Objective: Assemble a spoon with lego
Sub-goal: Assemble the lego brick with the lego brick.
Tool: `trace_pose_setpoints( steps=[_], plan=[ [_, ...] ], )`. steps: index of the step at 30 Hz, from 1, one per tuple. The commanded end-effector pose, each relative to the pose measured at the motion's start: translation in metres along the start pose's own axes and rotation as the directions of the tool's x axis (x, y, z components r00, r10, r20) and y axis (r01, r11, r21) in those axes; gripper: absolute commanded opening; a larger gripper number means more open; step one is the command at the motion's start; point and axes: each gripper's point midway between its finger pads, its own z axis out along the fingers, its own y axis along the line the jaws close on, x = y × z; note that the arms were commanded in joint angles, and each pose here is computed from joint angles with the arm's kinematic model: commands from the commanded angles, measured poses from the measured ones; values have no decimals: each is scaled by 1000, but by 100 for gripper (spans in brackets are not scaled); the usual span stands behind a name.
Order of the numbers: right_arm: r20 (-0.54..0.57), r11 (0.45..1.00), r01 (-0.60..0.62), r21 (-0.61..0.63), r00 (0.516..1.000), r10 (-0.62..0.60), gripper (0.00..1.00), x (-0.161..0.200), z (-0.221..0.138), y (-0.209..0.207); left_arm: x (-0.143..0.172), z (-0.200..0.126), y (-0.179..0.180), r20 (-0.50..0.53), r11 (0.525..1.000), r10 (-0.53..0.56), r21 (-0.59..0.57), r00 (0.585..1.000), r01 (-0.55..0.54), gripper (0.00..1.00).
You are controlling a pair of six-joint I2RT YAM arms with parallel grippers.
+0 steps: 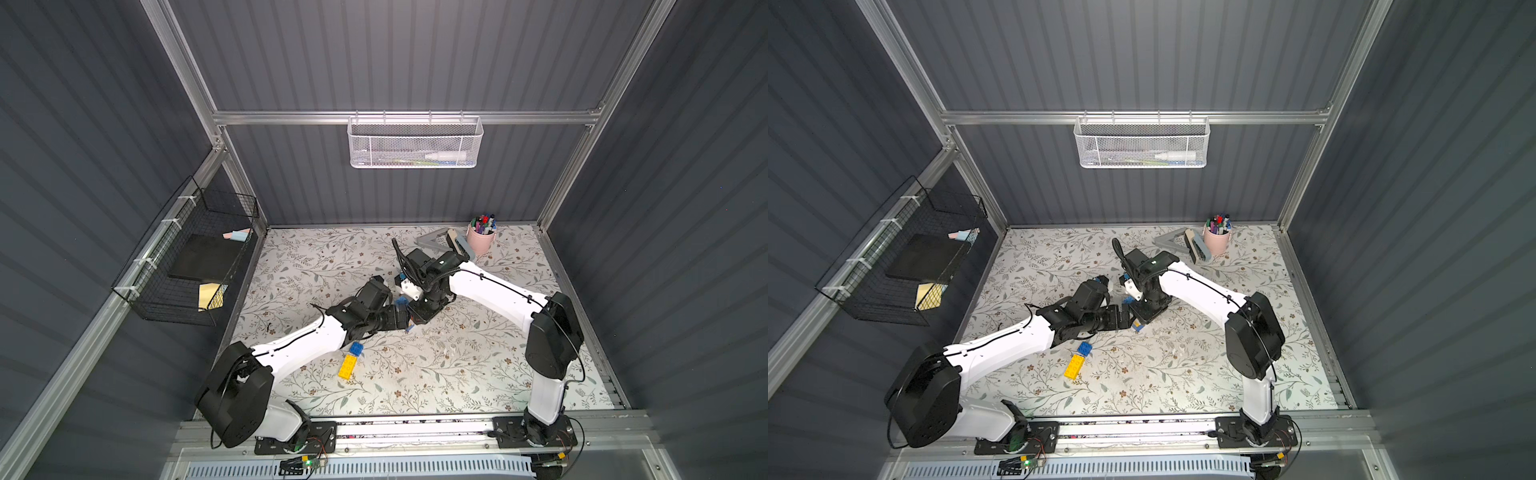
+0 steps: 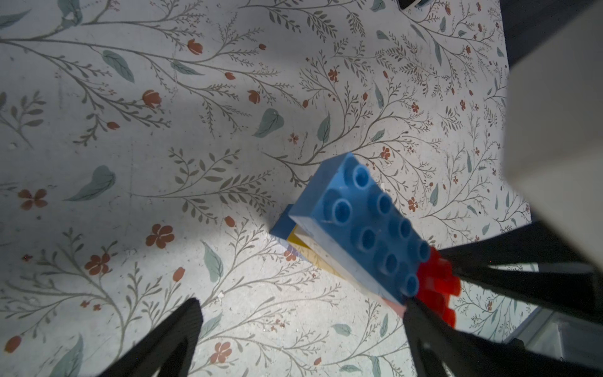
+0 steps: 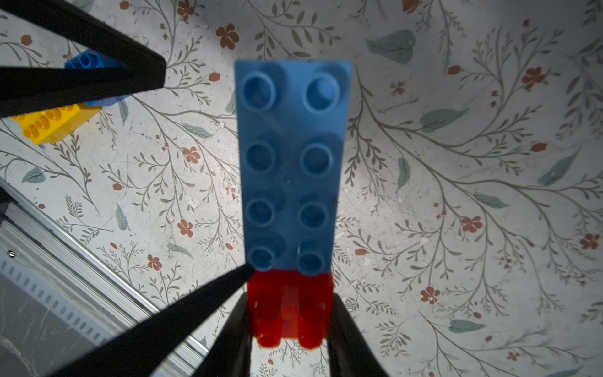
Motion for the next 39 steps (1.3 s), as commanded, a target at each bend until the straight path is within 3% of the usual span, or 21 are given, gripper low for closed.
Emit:
trace_pose_setpoints(
  steps=[1,16,29,39],
  plan=[
    [-32,1000,17,-7,999,-18,26,2,4,4,0,2,-1,-1,1000,-18,21,1000,18,99],
    [-51,999,31,-8,998,-32,26,-2,9,8,-3,5,-15,-2,995,-30,91,1000,30,99],
    [-48,999,31,-25,998,-32,27,-5,11,11,13,12,11,-41,999,-40,-16,998,40,99],
    [-31,999,30,-33,999,-31,33,-10,6,14,17,13,15,-55,999,-42,-33,998,41,99]
  ],
)
